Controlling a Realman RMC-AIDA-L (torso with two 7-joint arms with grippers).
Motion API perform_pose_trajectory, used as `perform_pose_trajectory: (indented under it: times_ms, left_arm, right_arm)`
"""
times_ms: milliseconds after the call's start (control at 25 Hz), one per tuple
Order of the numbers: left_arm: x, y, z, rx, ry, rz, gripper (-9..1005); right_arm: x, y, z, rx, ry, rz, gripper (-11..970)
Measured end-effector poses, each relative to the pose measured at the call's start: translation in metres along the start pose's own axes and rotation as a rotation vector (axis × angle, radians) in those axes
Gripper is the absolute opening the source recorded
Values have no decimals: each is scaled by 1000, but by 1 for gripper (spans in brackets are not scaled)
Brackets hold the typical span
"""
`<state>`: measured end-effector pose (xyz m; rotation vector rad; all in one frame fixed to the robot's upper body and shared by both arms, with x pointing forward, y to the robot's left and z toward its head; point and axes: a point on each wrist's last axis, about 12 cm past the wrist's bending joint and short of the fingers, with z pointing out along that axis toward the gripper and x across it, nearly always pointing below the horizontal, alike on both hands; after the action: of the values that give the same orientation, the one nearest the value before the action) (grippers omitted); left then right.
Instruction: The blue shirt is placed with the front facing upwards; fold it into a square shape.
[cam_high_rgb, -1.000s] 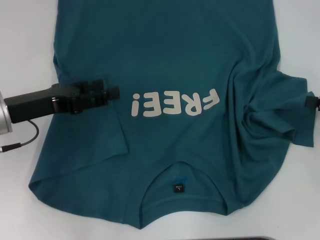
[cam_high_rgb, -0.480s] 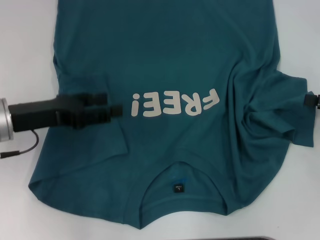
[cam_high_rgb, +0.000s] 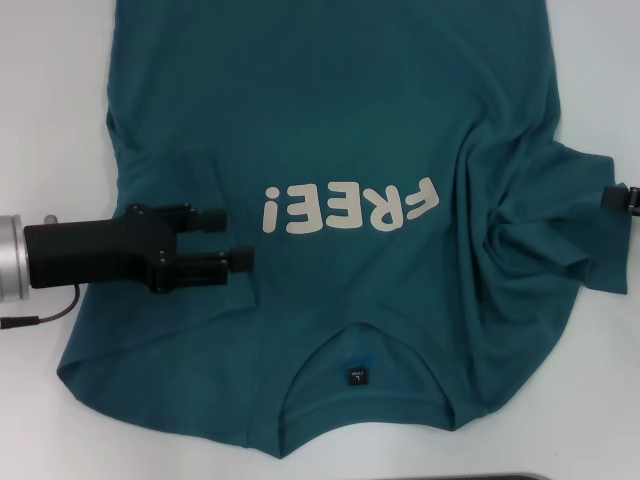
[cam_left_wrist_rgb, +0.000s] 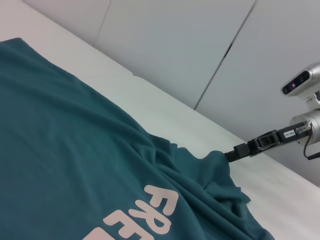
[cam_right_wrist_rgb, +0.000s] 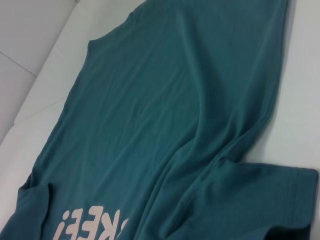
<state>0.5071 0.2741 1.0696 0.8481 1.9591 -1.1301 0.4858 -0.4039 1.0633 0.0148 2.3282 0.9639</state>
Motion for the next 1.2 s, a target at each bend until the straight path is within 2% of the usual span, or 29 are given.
perform_pose_trajectory:
  times_ms: [360,680,920,1200]
  left_arm:
    - [-1,1,-1,-11,-13,12,767]
    - [-2,1,-1,-6,-14,18,766]
    - [-3,1,-3,-8,-15,18,766]
    - [-4,1,-2,-5,-15,21,766]
  right_arm:
    - [1,1,5,5,0,3,808]
    - [-3,7,20,-1,25,-18,798]
    - [-2,9,16,-28,5,-28,791]
    - [-1,8,15,-26,-2,-18,480]
